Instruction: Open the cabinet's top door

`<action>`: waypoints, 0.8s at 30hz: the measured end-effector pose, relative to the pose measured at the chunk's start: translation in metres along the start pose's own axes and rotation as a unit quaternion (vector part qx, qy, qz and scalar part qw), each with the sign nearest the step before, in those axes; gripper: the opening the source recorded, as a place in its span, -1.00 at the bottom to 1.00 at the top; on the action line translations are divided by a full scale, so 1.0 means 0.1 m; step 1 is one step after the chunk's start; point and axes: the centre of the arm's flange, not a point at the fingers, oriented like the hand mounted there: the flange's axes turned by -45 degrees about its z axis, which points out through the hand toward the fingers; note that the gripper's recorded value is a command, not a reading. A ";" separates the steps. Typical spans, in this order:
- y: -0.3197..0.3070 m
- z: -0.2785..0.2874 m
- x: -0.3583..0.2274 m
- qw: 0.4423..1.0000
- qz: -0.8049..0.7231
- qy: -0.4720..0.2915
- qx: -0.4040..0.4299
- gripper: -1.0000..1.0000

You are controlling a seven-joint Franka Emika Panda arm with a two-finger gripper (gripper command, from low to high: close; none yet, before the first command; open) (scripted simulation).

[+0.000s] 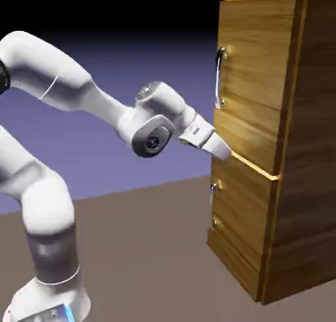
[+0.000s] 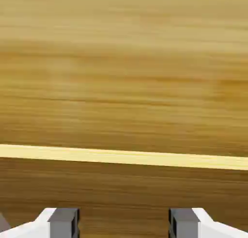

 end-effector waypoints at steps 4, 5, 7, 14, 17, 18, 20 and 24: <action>0.10 -0.17 0.13 1.000 0.012 0.027 -0.002 0.00; 0.12 -0.22 0.16 0.999 0.015 0.034 -0.003 0.00; 0.16 -0.30 0.22 0.999 0.020 0.048 -0.003 0.00; 0.26 -0.60 0.35 0.995 0.034 0.098 -0.006 0.00; 0.28 -0.72 0.39 0.992 0.039 0.120 -0.008 0.00; 0.28 -0.76 0.40 0.991 0.040 0.128 -0.008 0.00; 0.29 -0.84 0.42 0.989 0.042 0.143 -0.009 0.00; 0.27 -0.98 0.45 0.984 0.045 0.173 -0.011 0.00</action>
